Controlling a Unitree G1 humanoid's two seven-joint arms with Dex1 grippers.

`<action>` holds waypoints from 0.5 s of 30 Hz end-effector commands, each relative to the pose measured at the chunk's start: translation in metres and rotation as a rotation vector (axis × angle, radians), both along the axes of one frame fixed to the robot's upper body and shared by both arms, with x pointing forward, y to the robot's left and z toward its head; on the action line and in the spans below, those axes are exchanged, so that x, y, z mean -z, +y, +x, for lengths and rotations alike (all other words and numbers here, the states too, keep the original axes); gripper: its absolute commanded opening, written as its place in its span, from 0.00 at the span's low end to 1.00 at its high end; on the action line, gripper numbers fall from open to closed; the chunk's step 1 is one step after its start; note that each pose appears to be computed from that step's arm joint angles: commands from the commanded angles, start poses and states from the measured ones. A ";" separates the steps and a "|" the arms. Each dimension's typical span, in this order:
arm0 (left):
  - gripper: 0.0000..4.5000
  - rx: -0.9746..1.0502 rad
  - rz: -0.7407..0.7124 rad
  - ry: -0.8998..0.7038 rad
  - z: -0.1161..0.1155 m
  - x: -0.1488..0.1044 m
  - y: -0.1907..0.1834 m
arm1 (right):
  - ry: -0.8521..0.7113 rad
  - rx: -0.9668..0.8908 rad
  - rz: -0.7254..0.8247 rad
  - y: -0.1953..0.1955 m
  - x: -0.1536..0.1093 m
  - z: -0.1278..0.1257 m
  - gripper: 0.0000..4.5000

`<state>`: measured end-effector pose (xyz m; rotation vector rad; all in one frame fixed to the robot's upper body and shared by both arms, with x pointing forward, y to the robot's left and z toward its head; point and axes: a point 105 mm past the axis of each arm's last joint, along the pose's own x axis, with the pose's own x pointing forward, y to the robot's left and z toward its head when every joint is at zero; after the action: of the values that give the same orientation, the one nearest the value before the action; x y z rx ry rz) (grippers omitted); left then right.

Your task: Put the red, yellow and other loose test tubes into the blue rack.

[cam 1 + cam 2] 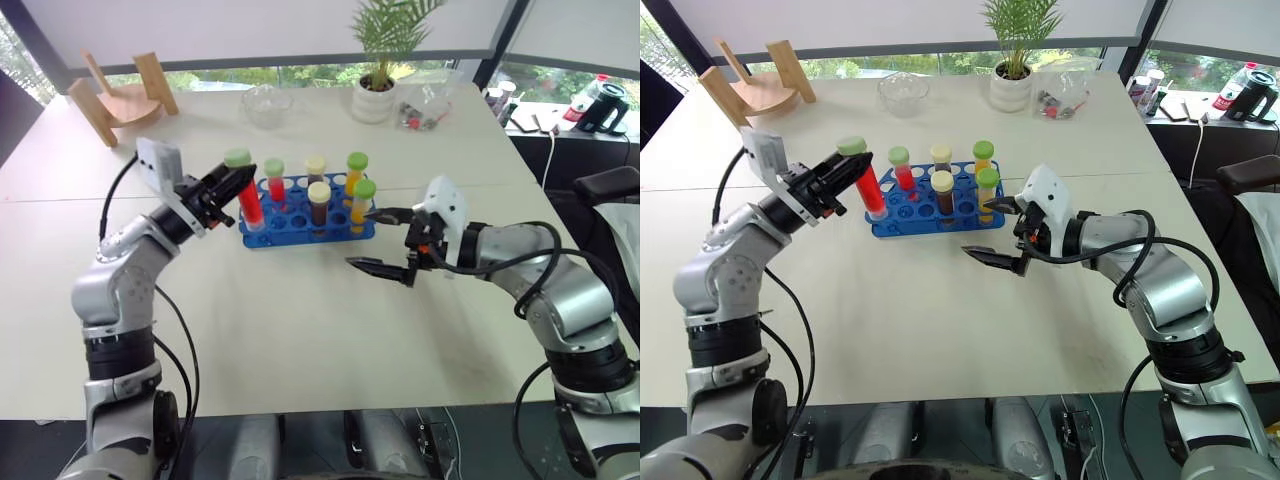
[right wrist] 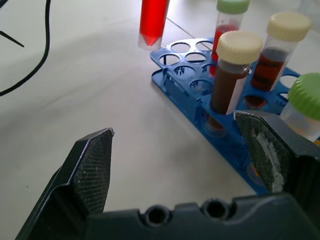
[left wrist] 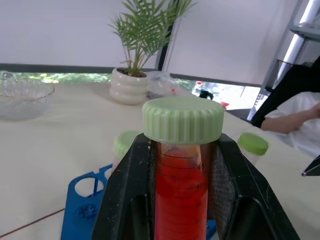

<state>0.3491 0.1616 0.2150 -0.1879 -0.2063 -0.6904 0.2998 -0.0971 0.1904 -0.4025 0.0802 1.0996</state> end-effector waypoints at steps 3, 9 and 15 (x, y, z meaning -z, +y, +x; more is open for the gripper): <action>0.18 -0.023 0.047 -0.078 0.003 -0.001 -0.010 | -0.067 -0.022 0.010 0.005 -0.015 0.003 0.96; 0.18 -0.021 0.066 -0.095 0.017 0.006 -0.022 | -0.084 0.004 0.029 0.005 -0.017 0.008 0.96; 0.18 -0.003 0.040 -0.111 0.026 0.002 -0.032 | -0.088 0.033 0.047 0.004 -0.017 0.009 0.96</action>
<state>0.3760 0.1335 0.1996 -0.1301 -0.2470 -0.6875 0.3112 -0.0941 0.1953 -0.3917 0.0448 1.0563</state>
